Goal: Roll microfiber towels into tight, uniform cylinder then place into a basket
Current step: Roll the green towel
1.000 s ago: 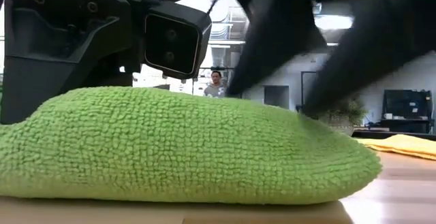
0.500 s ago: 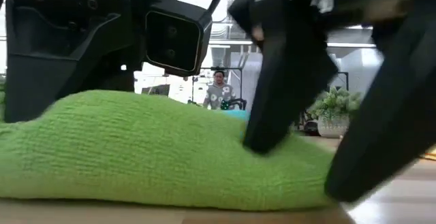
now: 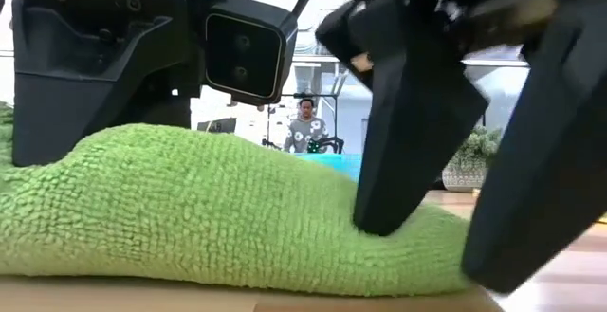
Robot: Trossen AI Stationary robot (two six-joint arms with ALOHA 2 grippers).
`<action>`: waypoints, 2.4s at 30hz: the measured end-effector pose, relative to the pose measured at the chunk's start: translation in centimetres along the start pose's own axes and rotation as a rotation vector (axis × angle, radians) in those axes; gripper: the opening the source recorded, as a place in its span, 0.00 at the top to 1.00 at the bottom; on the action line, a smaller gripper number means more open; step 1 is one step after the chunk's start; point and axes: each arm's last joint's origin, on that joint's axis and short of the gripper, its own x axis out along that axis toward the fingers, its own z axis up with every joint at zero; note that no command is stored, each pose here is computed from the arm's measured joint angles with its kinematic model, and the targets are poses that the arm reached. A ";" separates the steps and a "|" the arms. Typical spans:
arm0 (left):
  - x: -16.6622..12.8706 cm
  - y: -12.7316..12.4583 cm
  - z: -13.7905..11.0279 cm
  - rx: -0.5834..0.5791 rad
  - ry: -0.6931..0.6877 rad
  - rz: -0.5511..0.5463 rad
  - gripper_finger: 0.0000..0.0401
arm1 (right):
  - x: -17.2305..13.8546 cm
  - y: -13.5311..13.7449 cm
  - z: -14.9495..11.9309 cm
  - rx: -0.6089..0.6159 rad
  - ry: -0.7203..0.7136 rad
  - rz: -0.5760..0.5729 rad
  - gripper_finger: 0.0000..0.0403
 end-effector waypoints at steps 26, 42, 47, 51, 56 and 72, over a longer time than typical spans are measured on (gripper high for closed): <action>0.3 -0.3 -0.3 0.047 0.001 0.006 0.95 | -4.2 -1.1 0.5 0.094 0.059 -0.033 0.73; 0.4 -0.3 -0.4 0.080 -0.018 0.029 0.95 | -2.3 -1.6 0.6 0.032 0.019 0.054 0.45; 0.4 -0.4 -0.4 0.082 -0.027 0.036 0.95 | -2.4 -1.3 0.9 0.025 -0.011 0.065 0.42; 0.4 -0.3 -0.4 0.079 -0.035 0.044 0.95 | -2.3 -1.3 1.0 0.024 -0.020 0.064 0.43; 0.4 -0.4 -0.4 0.082 -0.045 0.052 0.95 | 0.2 -1.4 -0.1 0.007 0.034 0.036 0.46; 0.7 -0.6 -0.8 0.093 -0.026 0.057 0.94 | 2.0 -2.9 -0.6 0.075 0.044 0.066 0.51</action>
